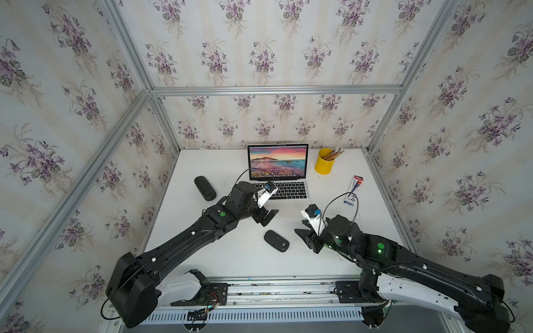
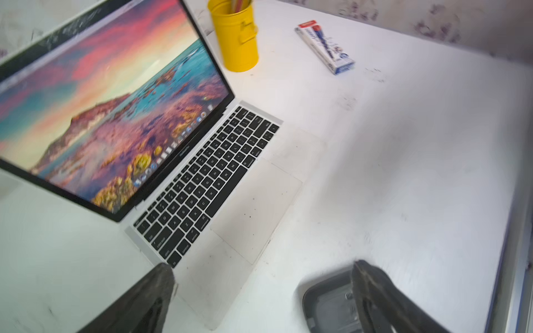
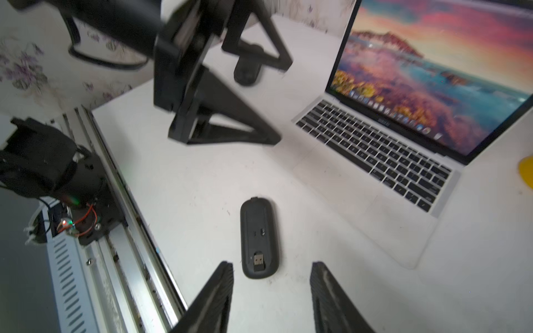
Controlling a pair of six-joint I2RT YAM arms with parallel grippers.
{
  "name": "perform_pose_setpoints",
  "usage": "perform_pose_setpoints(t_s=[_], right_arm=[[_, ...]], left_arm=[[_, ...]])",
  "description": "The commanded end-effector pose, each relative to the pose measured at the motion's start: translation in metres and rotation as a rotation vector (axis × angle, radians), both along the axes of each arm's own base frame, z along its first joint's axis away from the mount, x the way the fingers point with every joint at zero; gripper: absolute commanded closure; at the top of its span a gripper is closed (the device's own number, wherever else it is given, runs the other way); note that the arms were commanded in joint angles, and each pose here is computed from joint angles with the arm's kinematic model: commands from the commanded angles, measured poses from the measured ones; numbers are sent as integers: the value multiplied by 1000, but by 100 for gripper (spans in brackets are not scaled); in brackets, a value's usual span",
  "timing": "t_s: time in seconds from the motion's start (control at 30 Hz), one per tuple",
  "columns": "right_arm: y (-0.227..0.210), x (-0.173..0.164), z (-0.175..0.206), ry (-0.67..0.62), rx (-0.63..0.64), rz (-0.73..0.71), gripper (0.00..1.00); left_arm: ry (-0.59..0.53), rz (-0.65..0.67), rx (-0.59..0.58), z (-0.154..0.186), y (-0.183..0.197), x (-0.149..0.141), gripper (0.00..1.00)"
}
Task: Remove the wireless mouse receiver from the laptop
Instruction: Adjust the mouse at the center of the board.
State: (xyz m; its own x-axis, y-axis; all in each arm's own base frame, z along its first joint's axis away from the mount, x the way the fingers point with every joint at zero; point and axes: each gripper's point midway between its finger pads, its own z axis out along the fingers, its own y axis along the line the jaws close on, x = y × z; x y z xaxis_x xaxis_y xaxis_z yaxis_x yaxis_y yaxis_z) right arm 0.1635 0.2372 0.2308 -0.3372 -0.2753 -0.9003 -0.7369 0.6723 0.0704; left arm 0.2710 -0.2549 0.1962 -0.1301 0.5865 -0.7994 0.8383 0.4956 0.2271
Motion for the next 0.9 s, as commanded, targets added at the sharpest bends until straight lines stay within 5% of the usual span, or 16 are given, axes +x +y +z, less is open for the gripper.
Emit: perform_pose_setpoints(t_s=[0.0, 0.1, 0.3, 0.87], right_arm=[[-21, 10, 24, -111, 63, -91, 48], [-26, 4, 28, -132, 91, -69, 29], [-28, 4, 22, -159, 53, -57, 24], [-31, 0, 22, -175, 60, -39, 22]], left_arm=[[-346, -344, 211, 8, -10, -9, 1], [-293, -426, 419, -15, 1, -5, 1], [-150, -637, 736, -94, 21, -23, 1], [29, -850, 769, -142, -5, -42, 1]])
